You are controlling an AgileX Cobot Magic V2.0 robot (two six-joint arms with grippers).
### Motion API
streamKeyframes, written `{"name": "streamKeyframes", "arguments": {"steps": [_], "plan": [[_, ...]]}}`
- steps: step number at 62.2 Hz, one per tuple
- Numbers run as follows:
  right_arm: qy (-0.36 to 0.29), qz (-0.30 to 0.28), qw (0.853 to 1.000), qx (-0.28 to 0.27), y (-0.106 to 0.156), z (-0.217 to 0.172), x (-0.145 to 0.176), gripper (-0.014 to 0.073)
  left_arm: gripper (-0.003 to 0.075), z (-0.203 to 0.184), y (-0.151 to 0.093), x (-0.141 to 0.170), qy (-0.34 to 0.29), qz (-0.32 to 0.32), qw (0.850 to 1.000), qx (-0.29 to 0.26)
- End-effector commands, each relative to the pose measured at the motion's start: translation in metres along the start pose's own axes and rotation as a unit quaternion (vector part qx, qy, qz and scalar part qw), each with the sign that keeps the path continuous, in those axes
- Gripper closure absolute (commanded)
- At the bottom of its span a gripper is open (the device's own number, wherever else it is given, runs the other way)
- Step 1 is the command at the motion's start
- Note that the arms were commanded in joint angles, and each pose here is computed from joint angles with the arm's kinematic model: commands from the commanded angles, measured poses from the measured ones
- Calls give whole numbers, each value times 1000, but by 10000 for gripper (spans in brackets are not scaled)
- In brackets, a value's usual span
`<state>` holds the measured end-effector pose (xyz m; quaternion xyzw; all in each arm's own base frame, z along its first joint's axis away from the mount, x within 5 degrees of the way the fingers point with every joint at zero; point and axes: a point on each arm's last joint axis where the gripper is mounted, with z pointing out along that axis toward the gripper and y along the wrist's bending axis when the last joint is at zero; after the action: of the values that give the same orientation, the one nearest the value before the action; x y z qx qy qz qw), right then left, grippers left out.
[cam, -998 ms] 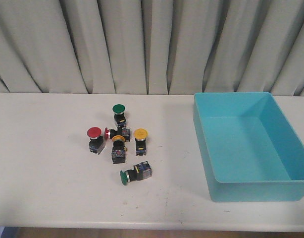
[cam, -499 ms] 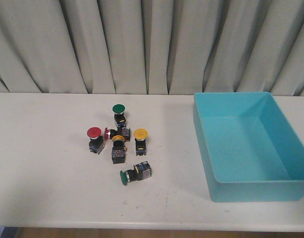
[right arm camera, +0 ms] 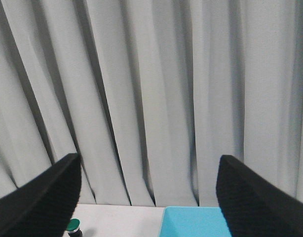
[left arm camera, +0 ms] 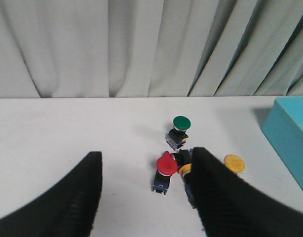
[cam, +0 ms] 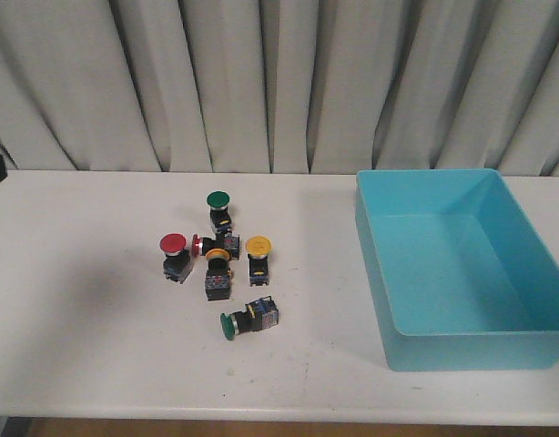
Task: Pick red and yellow buttons and place in box
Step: 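Reach the left gripper down and grasp the red-capped button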
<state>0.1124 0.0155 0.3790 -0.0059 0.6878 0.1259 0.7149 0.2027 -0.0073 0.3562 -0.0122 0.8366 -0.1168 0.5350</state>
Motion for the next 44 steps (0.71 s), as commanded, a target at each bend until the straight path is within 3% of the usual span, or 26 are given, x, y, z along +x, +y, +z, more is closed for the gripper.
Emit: {"name": "streamKeyframes", "arguments": {"steps": [1, 8, 21, 33, 44], "plan": [[-29, 2, 999, 14, -1, 0, -13, 18, 195, 14, -2, -28, -14, -23, 999, 19], [-29, 2, 1000, 13, -1, 0, -13, 18, 146, 46, -6, -47, 24, -41, 997, 68], [-26, 2, 1000, 10, 0, 0, -13, 18, 143, 125, -19, -68, 83, -35, 982, 168], [-23, 1, 1000, 6, 0, 0, -12, 18, 143, 202, -22, -45, 164, -19, 968, 188], [-22, 1, 1000, 5, 0, 0, -12, 18, 143, 248, -26, -4, 227, 3, 957, 182]]}}
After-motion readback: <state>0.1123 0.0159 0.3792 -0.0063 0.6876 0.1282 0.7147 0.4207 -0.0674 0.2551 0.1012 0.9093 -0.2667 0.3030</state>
